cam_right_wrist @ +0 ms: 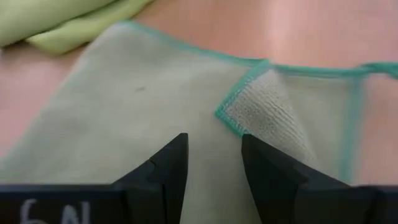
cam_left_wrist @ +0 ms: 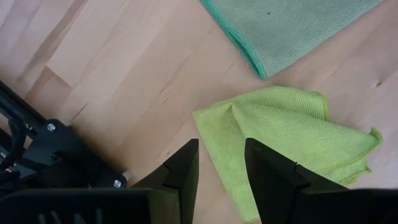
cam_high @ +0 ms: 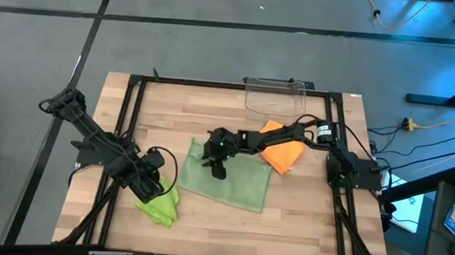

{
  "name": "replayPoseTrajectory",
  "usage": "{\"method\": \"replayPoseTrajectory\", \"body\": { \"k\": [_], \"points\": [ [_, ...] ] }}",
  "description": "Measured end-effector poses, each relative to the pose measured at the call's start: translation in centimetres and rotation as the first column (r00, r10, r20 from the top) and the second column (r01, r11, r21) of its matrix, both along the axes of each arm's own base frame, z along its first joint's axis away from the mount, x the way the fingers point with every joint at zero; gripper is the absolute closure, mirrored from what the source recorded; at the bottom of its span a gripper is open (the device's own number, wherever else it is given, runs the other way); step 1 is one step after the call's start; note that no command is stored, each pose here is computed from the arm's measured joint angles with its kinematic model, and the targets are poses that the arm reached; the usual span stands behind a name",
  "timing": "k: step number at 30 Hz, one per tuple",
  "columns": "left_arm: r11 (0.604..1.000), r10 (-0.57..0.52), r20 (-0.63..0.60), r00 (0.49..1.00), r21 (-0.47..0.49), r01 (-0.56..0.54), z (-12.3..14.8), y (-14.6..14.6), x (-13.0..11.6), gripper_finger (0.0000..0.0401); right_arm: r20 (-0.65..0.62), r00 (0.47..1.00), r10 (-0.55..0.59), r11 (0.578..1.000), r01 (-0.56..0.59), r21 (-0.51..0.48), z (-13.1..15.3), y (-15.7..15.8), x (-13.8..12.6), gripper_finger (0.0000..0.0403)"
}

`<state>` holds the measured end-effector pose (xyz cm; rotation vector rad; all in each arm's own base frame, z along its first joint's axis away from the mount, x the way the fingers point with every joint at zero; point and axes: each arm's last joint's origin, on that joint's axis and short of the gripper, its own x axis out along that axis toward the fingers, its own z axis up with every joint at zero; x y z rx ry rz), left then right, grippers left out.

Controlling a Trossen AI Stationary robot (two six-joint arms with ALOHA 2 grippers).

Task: Fold microfiber towels
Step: Fold the light green microfiber cloth

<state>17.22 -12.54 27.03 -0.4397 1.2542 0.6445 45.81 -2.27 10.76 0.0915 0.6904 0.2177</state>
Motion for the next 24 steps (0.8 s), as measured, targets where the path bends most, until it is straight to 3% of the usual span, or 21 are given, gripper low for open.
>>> {"method": "replayPoseTrajectory", "body": {
  "k": [8, 16, 20, 24],
  "points": [
    [1.000, 0.000, 0.001, 1.000, 0.000, 0.000, 0.0, 0.0, 0.0, 0.0280, 0.016, 0.985, -0.173, 0.978, 0.174, -0.113, 0.1, -2.1, 0.0, 0.0249],
    [1.000, 0.000, 0.021, 1.000, 0.018, 0.000, 0.0, 0.0, 0.1, 0.0280, 0.089, 0.914, -0.396, 0.884, 0.405, -0.235, 1.5, -3.9, 0.3, 0.0249],
    [0.999, 0.000, 0.051, 0.999, 0.046, -0.003, 0.1, 0.1, 0.2, 0.0280, 0.049, 0.935, -0.350, 0.894, 0.349, -0.282, 4.3, -3.8, 0.0, 0.0249],
    [0.998, -0.001, 0.083, 0.997, 0.062, -0.005, 0.1, 0.0, 0.4, 0.0280, -0.145, 0.957, -0.253, 0.926, 0.195, -0.324, 7.0, -3.1, -2.3, 0.0249]
  ]
}}
